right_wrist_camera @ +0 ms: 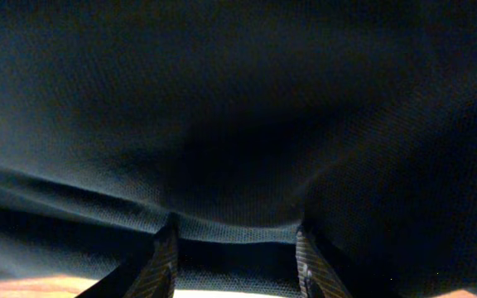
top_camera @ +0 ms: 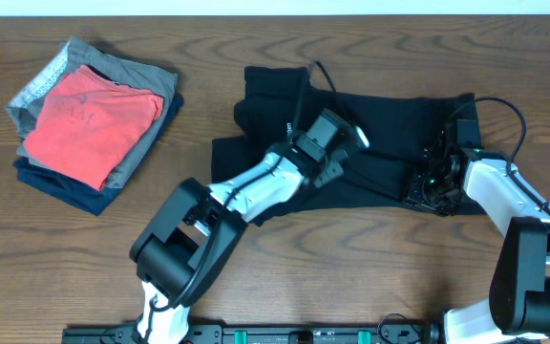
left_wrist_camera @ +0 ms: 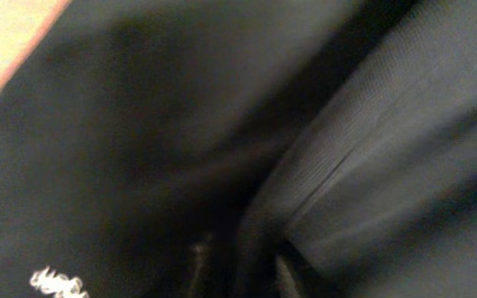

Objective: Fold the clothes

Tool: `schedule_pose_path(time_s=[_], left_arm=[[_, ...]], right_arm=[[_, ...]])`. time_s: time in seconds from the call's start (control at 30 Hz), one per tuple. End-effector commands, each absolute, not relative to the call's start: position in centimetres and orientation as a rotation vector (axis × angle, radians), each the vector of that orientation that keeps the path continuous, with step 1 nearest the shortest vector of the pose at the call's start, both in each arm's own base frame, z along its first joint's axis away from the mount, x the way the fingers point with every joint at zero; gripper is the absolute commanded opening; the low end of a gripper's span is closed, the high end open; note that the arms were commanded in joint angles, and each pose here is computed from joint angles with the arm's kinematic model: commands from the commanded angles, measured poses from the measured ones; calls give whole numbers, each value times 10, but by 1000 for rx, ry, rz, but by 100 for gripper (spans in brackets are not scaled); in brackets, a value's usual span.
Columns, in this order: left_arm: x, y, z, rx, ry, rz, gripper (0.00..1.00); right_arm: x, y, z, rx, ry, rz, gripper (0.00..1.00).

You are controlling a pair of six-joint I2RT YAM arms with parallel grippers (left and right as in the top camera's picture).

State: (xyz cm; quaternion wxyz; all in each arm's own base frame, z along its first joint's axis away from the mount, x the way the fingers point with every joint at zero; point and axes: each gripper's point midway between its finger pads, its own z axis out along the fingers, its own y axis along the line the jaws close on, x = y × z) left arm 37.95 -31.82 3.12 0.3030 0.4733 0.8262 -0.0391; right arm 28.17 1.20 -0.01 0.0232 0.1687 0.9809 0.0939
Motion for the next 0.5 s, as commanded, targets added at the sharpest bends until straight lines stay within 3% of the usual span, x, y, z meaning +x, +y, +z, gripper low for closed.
schedule_pose_path(time_s=[0.0,0.3,0.47], left_arm=[[398,-293,43,1011,2296,-95,36],[361,-267,17,1098,2494,-80,49],[359,-266,27,1096,2488,-82,52]], right_arm=[[268,-1,-11,545,3087,160,46],[268,-1,-11,549,3086,160,46],[266,-2,-11,607,3085,159,43]])
